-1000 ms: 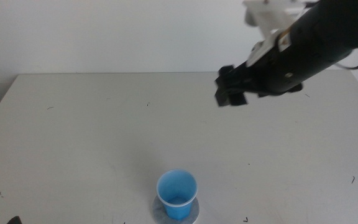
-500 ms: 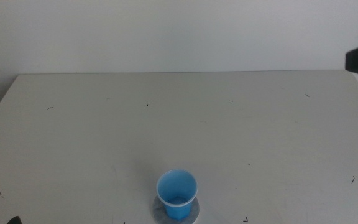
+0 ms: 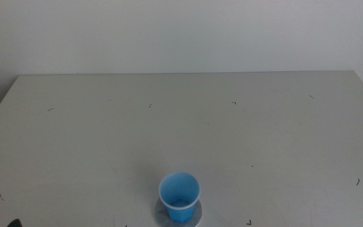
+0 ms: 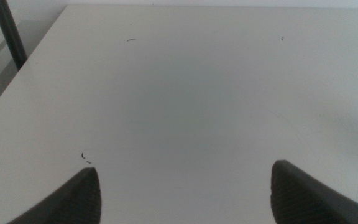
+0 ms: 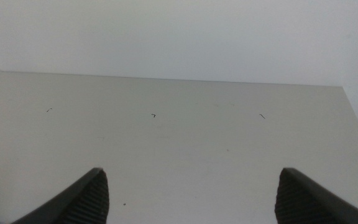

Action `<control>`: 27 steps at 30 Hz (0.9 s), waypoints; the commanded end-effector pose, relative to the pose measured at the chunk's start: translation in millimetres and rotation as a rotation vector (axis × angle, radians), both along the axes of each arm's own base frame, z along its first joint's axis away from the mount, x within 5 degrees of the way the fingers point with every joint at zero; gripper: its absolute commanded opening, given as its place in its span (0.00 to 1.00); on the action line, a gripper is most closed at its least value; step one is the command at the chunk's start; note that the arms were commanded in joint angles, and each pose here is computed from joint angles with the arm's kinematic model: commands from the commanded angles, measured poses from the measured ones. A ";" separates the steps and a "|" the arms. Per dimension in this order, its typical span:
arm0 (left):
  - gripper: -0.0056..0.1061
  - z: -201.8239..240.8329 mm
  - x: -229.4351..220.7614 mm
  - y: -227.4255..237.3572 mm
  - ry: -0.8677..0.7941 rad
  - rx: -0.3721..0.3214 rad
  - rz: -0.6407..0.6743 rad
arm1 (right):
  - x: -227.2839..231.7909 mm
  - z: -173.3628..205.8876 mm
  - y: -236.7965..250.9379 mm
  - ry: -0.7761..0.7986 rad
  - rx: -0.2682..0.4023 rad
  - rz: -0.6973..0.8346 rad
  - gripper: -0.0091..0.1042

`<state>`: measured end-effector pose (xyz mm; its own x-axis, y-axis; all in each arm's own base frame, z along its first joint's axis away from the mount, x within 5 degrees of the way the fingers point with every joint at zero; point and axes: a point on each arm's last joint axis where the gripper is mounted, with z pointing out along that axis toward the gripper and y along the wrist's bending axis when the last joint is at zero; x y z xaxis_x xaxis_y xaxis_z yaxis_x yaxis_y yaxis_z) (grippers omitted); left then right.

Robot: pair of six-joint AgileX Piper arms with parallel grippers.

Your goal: Place an empty cup on a cup mat.

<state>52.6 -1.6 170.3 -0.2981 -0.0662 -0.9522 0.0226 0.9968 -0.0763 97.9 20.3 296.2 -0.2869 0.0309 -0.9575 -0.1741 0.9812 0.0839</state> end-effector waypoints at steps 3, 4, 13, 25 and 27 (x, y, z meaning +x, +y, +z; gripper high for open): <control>0.99 8.5 0.7 -0.4 -0.084 -0.016 0.000 | -12.8 -16.5 -2.9 -0.131 -0.006 0.010 0.91; 0.99 8.5 0.7 -0.4 -0.084 -0.016 0.000 | -15.2 -25.1 -3.5 -0.121 -0.006 0.010 0.91; 0.99 8.5 0.7 -0.4 -0.084 -0.016 0.000 | -32.6 -71.8 -7.4 -0.114 0.002 0.010 0.91; 0.99 8.5 0.7 -0.4 -0.084 -0.016 0.000 | -47.3 -90.2 -10.2 -0.215 0.061 0.011 0.91; 0.99 8.5 0.7 -0.4 -0.084 -0.016 0.000 | -46.4 -96.6 -9.8 -0.191 0.066 0.011 0.91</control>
